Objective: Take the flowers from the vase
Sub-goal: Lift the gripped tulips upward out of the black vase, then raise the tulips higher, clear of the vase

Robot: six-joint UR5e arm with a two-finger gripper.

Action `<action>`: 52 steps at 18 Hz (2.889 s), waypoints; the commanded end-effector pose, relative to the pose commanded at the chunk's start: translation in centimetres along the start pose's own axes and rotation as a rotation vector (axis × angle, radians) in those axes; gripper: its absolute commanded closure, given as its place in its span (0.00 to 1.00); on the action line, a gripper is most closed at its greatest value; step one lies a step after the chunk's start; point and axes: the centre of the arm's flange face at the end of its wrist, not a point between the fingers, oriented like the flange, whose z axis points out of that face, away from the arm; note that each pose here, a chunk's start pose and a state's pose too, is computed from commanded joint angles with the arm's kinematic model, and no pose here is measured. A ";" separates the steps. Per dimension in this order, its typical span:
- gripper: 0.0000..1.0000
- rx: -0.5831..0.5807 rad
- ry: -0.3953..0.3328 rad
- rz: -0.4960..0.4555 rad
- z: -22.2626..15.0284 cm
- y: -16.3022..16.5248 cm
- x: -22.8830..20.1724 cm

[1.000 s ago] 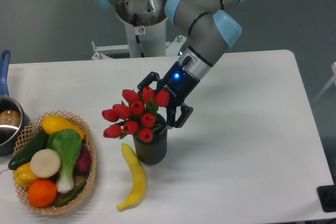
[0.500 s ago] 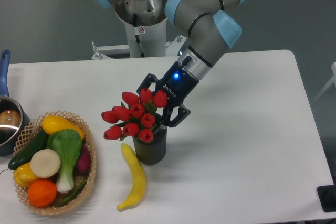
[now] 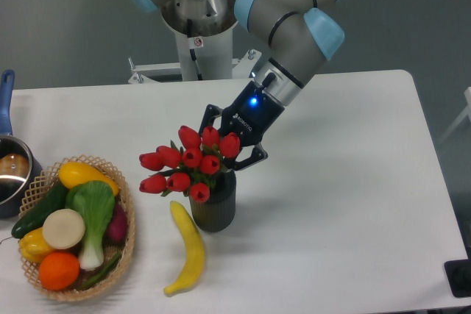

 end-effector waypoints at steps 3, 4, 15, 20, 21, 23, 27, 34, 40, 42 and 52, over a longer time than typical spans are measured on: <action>0.58 0.008 -0.023 -0.005 -1.2 -2.1 0.3; 0.58 0.014 -0.032 -0.023 -1.7 -2.9 0.4; 0.58 0.039 -0.176 -0.068 -9.2 -7.5 0.3; 0.58 0.006 -0.242 -0.086 -11.5 -8.2 0.5; 0.58 0.010 -0.256 -0.113 -12.1 -8.6 0.8; 0.58 0.019 -0.265 -0.149 -12.5 -9.4 1.6; 0.63 0.029 -0.262 -0.199 -12.3 -9.9 3.4; 0.62 0.042 -0.251 -0.228 -11.8 -9.3 5.5; 0.61 0.051 -0.272 -0.226 -12.9 -10.8 4.9; 0.61 0.068 -0.293 -0.247 -14.1 -12.4 4.7; 0.61 0.107 -0.409 -0.297 -19.9 -15.6 2.7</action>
